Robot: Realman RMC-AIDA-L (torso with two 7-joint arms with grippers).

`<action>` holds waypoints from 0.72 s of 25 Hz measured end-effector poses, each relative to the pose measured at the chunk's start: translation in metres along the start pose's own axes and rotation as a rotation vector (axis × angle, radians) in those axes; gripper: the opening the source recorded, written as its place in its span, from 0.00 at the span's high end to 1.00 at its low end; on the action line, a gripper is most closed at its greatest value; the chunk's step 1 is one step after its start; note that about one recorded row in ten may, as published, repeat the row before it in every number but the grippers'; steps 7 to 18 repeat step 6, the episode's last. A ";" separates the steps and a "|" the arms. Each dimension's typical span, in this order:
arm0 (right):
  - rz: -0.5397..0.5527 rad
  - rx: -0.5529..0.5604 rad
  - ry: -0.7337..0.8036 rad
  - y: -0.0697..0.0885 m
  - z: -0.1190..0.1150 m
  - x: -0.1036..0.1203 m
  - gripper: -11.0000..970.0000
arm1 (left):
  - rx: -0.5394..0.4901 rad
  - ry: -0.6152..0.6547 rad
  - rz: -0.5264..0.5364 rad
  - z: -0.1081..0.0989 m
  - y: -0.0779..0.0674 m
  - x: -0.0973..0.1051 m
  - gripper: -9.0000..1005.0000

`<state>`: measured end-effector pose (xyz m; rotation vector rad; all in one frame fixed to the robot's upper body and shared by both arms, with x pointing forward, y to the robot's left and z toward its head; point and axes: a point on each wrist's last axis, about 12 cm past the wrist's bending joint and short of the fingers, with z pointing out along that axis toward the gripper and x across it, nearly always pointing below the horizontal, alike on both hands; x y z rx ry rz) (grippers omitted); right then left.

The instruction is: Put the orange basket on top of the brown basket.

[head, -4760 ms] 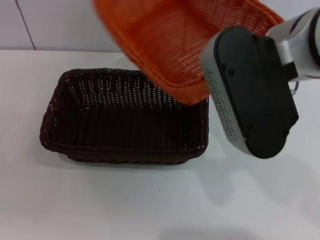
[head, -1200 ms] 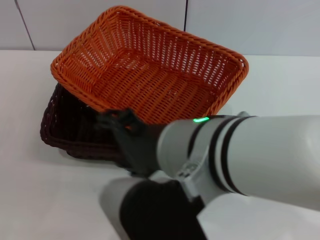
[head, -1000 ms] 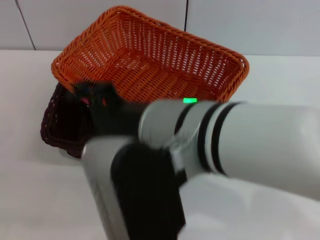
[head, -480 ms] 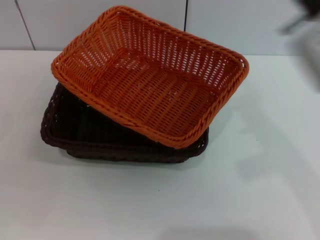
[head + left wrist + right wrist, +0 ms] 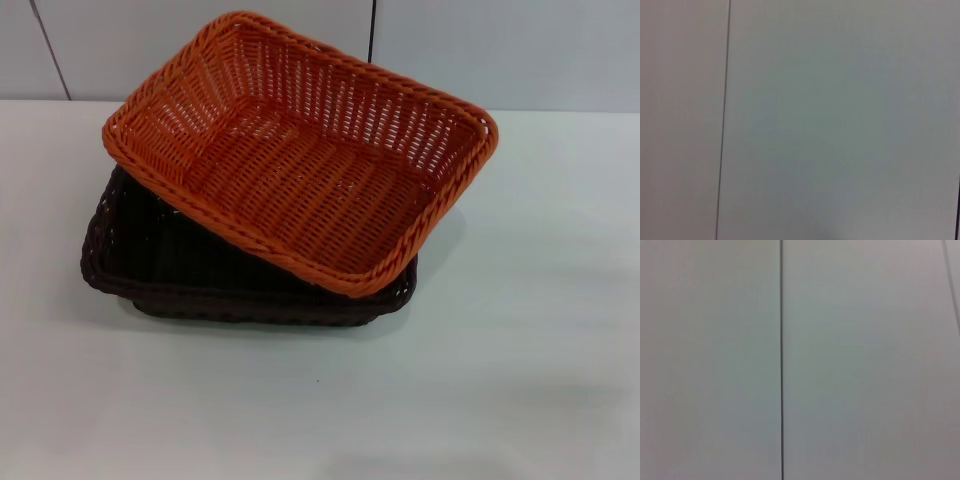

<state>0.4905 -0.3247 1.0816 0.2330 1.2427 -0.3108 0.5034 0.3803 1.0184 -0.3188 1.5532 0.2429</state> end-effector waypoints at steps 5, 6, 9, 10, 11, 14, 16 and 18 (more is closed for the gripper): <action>-0.002 -0.006 -0.059 0.004 -0.004 0.003 0.23 | -0.016 -0.010 -0.001 0.000 0.004 -0.001 0.28; -0.002 -0.006 -0.059 0.004 -0.004 0.003 0.23 | -0.016 -0.010 -0.001 0.000 0.004 -0.001 0.28; -0.002 -0.006 -0.059 0.004 -0.004 0.003 0.23 | -0.016 -0.010 -0.001 0.000 0.004 -0.001 0.28; -0.002 -0.006 -0.059 0.004 -0.004 0.003 0.23 | -0.016 -0.010 -0.001 0.000 0.004 -0.001 0.28; -0.002 -0.006 -0.059 0.004 -0.004 0.003 0.23 | -0.016 -0.010 -0.001 0.000 0.004 -0.001 0.28; -0.002 -0.006 -0.059 0.004 -0.004 0.003 0.23 | -0.016 -0.010 -0.001 0.000 0.004 -0.001 0.28; -0.002 -0.006 -0.059 0.004 -0.004 0.003 0.23 | -0.016 -0.010 -0.001 0.000 0.004 -0.001 0.28; -0.002 -0.006 -0.059 0.004 -0.004 0.003 0.23 | -0.016 -0.010 -0.001 0.000 0.004 -0.001 0.28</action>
